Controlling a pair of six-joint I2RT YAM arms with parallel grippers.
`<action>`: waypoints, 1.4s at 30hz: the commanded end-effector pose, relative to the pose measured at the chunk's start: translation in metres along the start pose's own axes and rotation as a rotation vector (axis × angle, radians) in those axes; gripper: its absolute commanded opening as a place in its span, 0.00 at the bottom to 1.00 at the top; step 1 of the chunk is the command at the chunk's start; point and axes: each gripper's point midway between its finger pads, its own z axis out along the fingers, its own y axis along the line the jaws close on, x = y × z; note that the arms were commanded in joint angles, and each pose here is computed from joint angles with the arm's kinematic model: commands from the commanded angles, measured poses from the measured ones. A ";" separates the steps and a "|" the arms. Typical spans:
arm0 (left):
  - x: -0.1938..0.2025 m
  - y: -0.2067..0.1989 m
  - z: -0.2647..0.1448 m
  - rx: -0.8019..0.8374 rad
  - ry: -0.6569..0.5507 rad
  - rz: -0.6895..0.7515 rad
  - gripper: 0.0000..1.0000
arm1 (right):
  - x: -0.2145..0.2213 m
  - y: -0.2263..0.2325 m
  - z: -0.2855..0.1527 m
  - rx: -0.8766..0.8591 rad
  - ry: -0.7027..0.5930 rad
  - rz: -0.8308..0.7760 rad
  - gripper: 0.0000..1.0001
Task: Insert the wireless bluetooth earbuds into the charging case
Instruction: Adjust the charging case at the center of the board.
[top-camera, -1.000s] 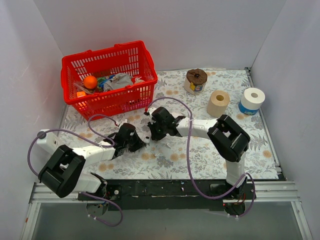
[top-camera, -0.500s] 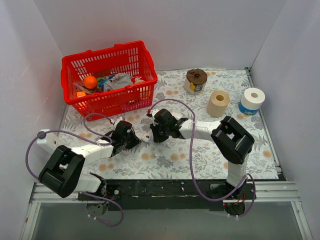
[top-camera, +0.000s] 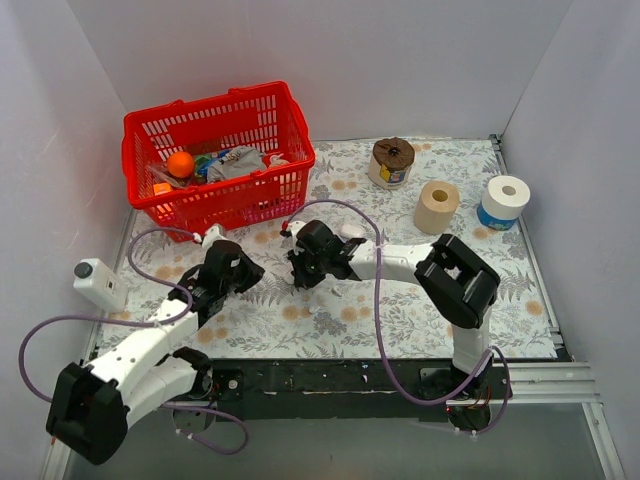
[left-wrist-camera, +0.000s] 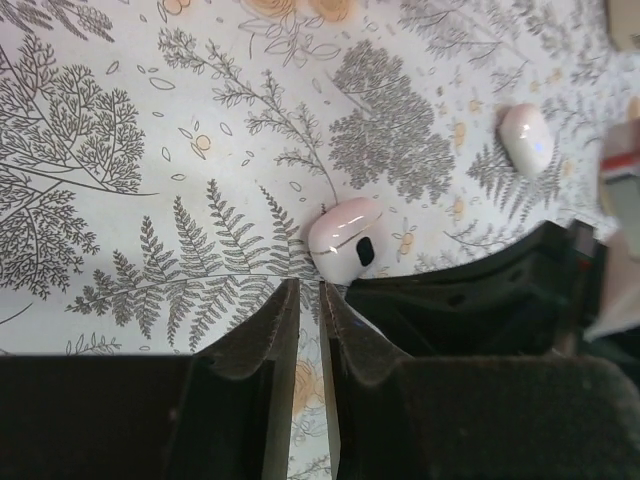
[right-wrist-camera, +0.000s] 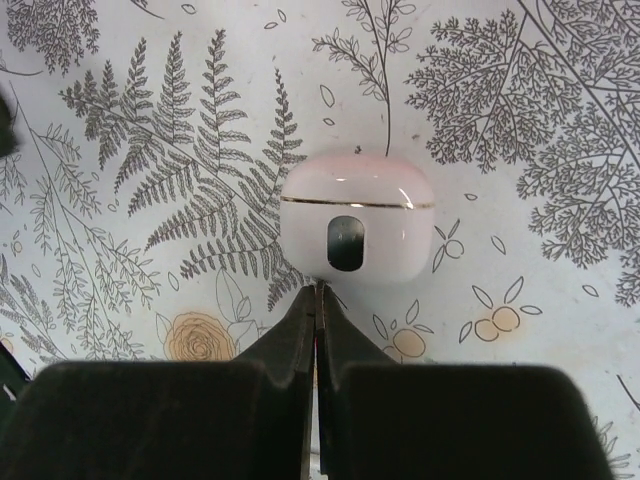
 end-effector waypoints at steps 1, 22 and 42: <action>-0.012 0.007 -0.023 -0.030 -0.037 0.000 0.14 | -0.023 0.002 0.007 0.014 -0.060 0.033 0.01; -0.001 0.005 -0.025 0.017 0.002 0.013 0.72 | -0.050 0.010 -0.045 0.034 -0.200 0.003 0.11; -0.009 -0.044 0.068 -0.031 0.142 0.406 0.98 | -0.036 -0.010 -0.230 0.211 -0.474 -0.012 0.31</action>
